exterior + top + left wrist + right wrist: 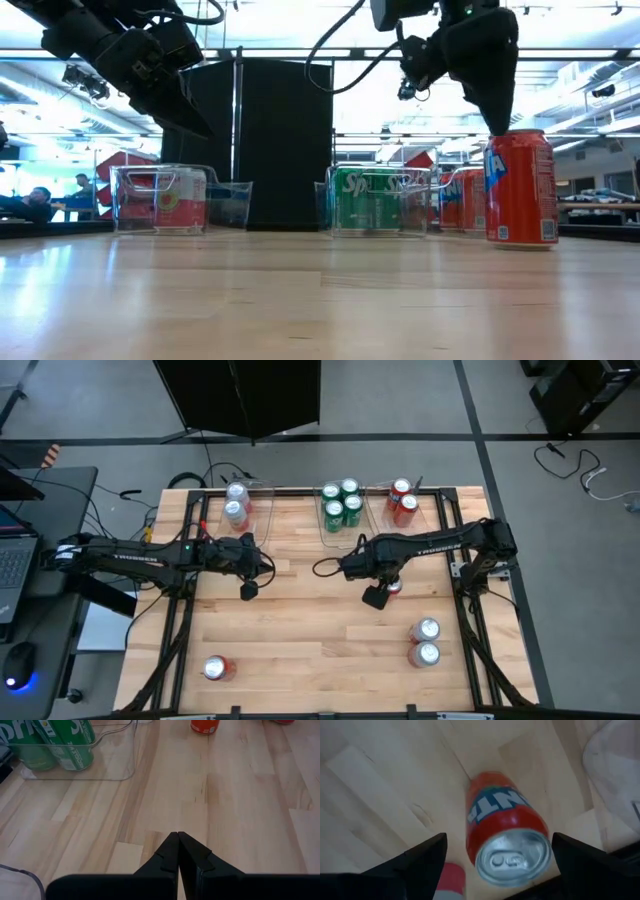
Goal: Sort soda cans
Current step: Put the top orange soda can into the right transparent bin
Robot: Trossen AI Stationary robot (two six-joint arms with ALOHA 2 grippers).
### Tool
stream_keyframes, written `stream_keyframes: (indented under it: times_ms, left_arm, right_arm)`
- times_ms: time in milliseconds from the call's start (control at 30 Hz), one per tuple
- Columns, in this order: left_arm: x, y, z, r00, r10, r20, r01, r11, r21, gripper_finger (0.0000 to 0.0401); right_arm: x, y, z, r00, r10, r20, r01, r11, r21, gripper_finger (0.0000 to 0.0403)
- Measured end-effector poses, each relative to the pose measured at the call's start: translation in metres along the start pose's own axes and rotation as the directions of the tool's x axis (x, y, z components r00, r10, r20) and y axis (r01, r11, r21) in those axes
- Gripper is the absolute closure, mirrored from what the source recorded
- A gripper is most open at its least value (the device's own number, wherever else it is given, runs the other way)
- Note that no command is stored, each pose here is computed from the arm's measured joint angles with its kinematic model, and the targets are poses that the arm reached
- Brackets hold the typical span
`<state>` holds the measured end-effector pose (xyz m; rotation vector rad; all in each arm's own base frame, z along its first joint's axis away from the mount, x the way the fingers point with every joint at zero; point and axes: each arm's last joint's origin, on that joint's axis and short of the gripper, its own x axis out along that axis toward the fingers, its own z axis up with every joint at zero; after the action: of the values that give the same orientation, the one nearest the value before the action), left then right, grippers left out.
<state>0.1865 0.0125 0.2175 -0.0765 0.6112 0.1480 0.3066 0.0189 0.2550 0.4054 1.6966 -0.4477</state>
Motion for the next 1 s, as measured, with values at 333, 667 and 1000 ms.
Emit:
stream_keyframes:
  times_ms: [333, 667, 1000]
  left_arm:
    - [0.0, 0.0, -0.001, 1.0, 0.001, -0.016, -0.001, 1.0, -0.006, 0.039]
    - [0.0, 0.0, -0.001, 1.0, 0.001, -0.014, -0.001, 1.0, -0.007, 0.039]
    - [0.0, 0.0, -0.001, 1.0, 0.001, -0.011, -0.001, 1.0, -0.022, 0.039]
  right_arm:
    - [0.022, -0.002, -0.002, 0.999, -0.034, -0.032, 0.031, 0.997, -0.078, 0.0063]
    - [0.025, -0.003, -0.003, 0.998, -0.035, -0.047, 0.028, 0.99, -0.139, 0.0133]
    - [-0.018, 0.0, -0.001, 0.999, 0.034, -0.003, -0.034, 0.984, -0.177, 0.0136]
